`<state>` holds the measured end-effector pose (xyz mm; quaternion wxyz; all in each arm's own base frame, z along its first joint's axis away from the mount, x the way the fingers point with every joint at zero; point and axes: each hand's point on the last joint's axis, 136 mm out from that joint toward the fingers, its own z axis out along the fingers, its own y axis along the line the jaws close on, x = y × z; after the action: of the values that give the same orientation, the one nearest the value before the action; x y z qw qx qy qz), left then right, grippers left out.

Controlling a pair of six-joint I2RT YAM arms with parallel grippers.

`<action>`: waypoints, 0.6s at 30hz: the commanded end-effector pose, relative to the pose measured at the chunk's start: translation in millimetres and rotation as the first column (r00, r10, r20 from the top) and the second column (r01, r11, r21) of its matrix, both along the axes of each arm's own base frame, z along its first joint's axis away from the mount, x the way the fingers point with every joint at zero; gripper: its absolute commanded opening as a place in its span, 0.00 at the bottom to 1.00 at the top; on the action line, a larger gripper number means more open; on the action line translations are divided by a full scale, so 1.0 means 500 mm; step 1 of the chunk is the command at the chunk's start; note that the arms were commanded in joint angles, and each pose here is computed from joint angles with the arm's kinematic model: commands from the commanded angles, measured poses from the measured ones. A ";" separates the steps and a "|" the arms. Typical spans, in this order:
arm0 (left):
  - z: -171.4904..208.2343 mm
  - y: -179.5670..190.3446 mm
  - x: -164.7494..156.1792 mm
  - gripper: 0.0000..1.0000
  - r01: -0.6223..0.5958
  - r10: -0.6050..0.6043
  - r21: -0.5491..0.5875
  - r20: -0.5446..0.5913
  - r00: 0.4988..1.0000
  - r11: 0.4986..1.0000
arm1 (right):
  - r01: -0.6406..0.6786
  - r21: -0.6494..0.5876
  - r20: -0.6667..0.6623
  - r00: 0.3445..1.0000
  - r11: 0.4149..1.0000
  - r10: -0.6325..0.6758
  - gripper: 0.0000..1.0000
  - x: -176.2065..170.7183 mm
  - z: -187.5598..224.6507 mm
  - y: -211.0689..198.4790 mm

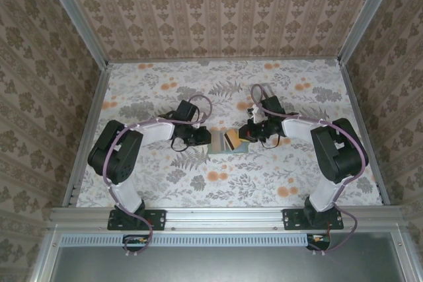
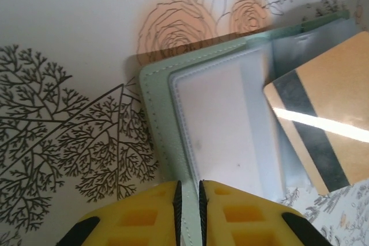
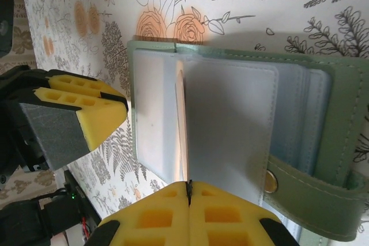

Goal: Put the credit cards into the card holder

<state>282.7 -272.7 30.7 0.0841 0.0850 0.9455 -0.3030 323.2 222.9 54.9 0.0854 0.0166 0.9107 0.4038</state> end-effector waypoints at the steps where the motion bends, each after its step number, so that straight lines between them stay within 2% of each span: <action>1: -0.007 -0.001 0.001 0.17 -0.028 0.028 0.008 -0.012 1.000 1.000 | 0.020 -0.028 0.007 1.000 0.999 -0.019 0.00 -0.004 -0.010 -0.015; 18: -0.023 -0.012 -0.004 0.13 -0.025 0.026 0.022 -0.018 1.000 0.999 | 0.014 0.048 -0.010 1.000 0.999 -0.013 0.00 0.009 -0.016 0.014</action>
<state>282.8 -277.5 26.3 0.0860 0.0761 0.9477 -0.2979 329.6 225.7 52.3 0.0971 0.0219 0.9050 0.4136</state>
